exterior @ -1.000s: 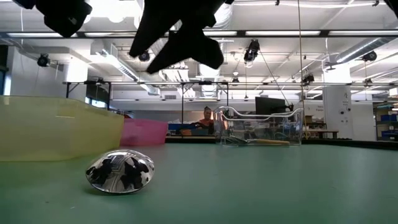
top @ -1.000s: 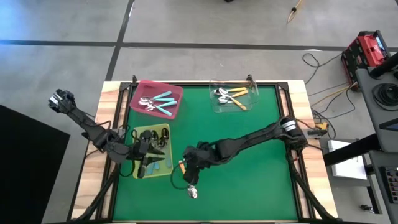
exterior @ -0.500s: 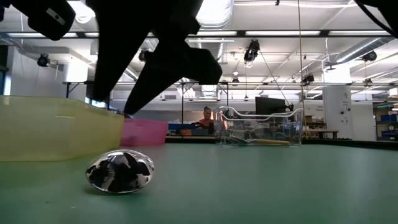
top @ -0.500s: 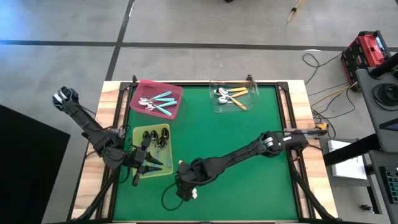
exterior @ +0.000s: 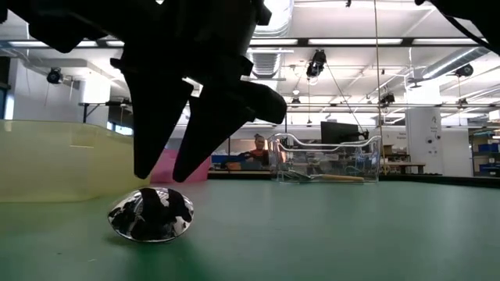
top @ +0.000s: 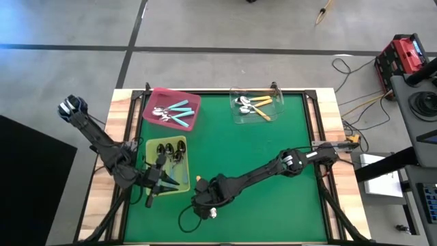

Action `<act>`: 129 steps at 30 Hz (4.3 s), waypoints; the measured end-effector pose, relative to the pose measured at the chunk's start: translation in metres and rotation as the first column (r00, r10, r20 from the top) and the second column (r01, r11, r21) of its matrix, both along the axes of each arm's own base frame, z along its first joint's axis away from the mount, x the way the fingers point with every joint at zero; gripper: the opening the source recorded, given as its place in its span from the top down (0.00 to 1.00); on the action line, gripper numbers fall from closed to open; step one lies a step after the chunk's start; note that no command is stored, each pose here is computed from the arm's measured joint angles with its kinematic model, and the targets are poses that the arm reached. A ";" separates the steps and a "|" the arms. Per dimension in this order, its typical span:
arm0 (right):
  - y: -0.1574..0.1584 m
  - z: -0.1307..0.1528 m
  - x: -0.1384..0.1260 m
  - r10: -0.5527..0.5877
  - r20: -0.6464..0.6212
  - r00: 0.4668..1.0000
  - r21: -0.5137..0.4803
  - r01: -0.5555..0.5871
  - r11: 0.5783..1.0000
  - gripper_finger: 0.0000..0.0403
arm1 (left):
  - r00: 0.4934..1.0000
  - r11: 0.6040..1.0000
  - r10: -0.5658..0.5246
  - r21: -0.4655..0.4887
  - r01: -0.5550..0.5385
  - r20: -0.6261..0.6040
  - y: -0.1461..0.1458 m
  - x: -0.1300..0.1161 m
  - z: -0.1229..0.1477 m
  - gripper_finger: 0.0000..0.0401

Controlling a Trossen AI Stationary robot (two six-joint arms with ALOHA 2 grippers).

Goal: Sort silverware by color (type)
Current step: Put the yellow spoon into the transparent bin

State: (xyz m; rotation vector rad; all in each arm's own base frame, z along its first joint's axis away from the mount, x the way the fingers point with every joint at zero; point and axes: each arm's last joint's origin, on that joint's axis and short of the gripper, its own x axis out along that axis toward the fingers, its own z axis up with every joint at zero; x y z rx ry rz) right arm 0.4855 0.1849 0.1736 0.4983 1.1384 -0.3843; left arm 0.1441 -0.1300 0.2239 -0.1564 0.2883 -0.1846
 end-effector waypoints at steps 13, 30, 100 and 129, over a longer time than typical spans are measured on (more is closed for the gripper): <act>0.005 -0.010 0.002 -0.001 0.062 0.998 -0.047 0.004 0.999 0.64 | 1.000 1.000 -0.002 0.020 0.001 0.009 -0.004 0.004 -0.003 0.83; -0.003 -0.040 -0.009 0.026 -0.035 0.999 -0.129 -0.030 0.991 0.77 | 1.000 0.999 0.001 0.041 -0.002 0.017 -0.004 0.004 -0.002 0.83; -0.100 0.143 -0.069 0.095 -0.015 0.995 -0.055 -0.096 0.994 0.93 | 0.943 0.577 0.261 0.750 -0.324 0.207 0.035 0.123 -0.040 0.52; -0.099 0.142 -0.066 0.111 0.012 0.994 -0.032 -0.111 0.993 0.78 | 0.948 0.589 0.276 0.751 -0.298 0.160 0.030 0.140 -0.044 0.97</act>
